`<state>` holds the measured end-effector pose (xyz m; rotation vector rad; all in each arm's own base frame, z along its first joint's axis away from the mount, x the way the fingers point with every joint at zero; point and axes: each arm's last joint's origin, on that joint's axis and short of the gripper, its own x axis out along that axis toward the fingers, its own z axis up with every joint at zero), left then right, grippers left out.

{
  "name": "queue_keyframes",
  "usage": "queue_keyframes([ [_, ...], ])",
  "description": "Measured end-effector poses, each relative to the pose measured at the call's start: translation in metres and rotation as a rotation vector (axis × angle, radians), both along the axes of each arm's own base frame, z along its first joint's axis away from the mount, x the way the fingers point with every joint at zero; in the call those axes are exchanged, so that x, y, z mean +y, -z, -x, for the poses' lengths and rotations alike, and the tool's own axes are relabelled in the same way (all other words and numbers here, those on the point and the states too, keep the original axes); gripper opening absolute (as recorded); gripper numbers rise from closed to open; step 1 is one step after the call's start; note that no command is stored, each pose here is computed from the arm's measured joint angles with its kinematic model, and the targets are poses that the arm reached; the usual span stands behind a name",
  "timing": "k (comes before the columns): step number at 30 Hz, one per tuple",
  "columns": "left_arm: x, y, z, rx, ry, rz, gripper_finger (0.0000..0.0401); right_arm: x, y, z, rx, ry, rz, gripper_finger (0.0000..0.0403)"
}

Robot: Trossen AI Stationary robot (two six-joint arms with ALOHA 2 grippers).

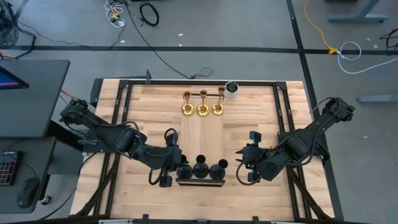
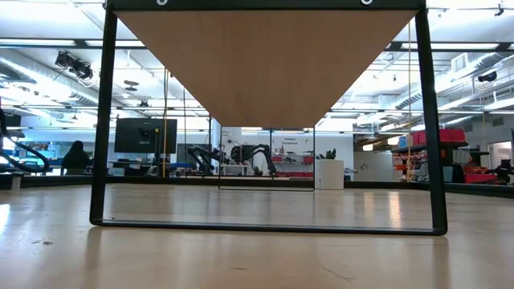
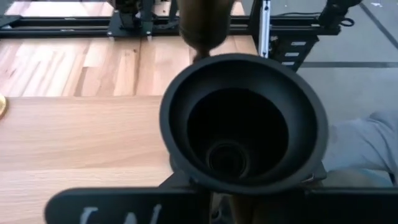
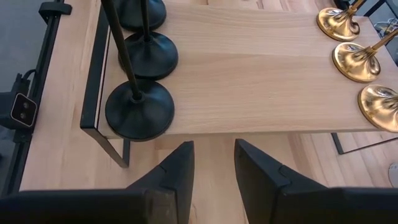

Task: Pick & Place candle stick holders
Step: Put the black candle holder aligned with the black candle holder on the shelf

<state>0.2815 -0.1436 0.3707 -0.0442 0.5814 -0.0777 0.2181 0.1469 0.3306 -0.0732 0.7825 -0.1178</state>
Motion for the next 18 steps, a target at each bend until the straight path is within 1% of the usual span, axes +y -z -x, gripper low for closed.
queue_keyframes([
  [4, -0.001, 0.0002, 0.0003, 0.01, 0.029, 0.018, 0.0036, 0.0001, 0.0, 0.0, 0.0, 0.0, 0.0, 0.0114],
  [9, -0.0013, 0.0, 0.0002, 0.009, 0.033, 0.022, 0.0051, 0.0001, 0.0, 0.0001, 0.0, -0.001, 0.0, 0.0114],
  [18, -0.0005, -0.0008, -0.0006, -0.005, 0.014, 0.014, 0.0054, 0.0003, -0.0003, -0.0003, -0.004, 0.0, -0.003, 0.0114],
])
